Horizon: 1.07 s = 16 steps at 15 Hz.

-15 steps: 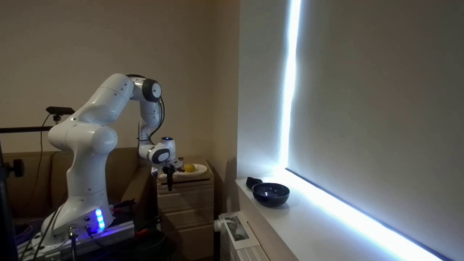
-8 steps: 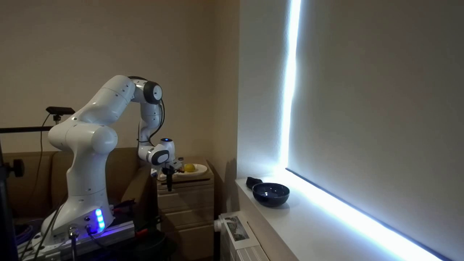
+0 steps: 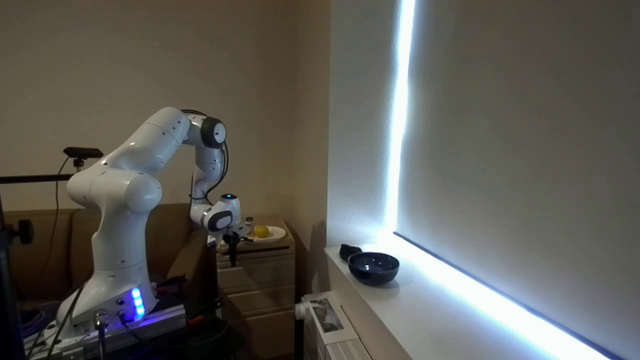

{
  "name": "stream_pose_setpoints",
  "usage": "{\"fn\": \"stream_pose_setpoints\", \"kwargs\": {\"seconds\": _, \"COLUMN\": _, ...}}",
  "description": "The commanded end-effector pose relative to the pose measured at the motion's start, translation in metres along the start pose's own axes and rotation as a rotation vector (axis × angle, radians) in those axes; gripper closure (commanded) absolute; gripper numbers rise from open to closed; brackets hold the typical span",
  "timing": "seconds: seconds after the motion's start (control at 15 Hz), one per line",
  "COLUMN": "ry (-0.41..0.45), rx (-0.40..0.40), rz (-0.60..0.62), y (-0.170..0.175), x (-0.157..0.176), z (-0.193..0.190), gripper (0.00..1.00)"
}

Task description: Open the top drawer.

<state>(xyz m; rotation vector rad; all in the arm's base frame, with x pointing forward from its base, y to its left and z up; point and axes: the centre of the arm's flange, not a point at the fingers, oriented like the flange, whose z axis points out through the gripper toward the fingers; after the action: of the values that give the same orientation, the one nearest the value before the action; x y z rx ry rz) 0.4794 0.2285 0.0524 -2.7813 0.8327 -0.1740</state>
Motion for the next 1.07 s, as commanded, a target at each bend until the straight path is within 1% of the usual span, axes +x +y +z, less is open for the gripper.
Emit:
{"fn": "stream_pose_setpoints", "kwargs": {"seconds": 0.0, "ry": 0.019, "rx": 0.009, "rz": 0.002, "y": 0.000, "x": 0.001, "z": 0.012, "gripper": 0.00}}
{"fn": "stream_pose_setpoints", "kwargs": {"seconds": 0.2, "ry": 0.061, "rx": 0.024, "rz": -0.004, "y": 0.003, "x": 0.007, "z": 0.017, "gripper": 0.00}}
{"fn": "stream_pose_setpoints", "kwargs": {"seconds": 0.33, "ry": 0.092, "rx": 0.023, "rz": 0.034, "y": 0.009, "x": 0.013, "z": 0.021, "gripper": 0.00}}
{"fn": "stream_pose_setpoints", "kwargs": {"seconds": 0.4, "ry": 0.055, "rx": 0.020, "rz": 0.011, "y": 0.007, "x": 0.007, "z": 0.004, "gripper": 0.00}}
{"fn": "stream_pose_setpoints", "kwargs": {"seconds": 0.67, "ry": 0.069, "rx": 0.026, "rz": 0.020, "y": 0.008, "x": 0.008, "z": 0.005, "gripper": 0.00}}
{"fn": "stream_pose_setpoints", "kwargs": {"seconds": 0.73, "ry": 0.051, "rx": 0.060, "rz": 0.011, "y": 0.006, "x": 0.006, "z": 0.002, "gripper": 0.00}}
{"fn": "stream_pose_setpoints", "kwargs": {"seconds": 0.93, "ry": -0.002, "rx": 0.121, "rz": 0.003, "y": 0.008, "x": 0.001, "z": 0.001, "gripper": 0.00}}
{"fn": "stream_pose_setpoints", "kwargs": {"seconds": 1.0, "ry": -0.017, "rx": 0.119, "rz": 0.010, "y": 0.011, "x": 0.002, "z": 0.003, "gripper": 0.00}}
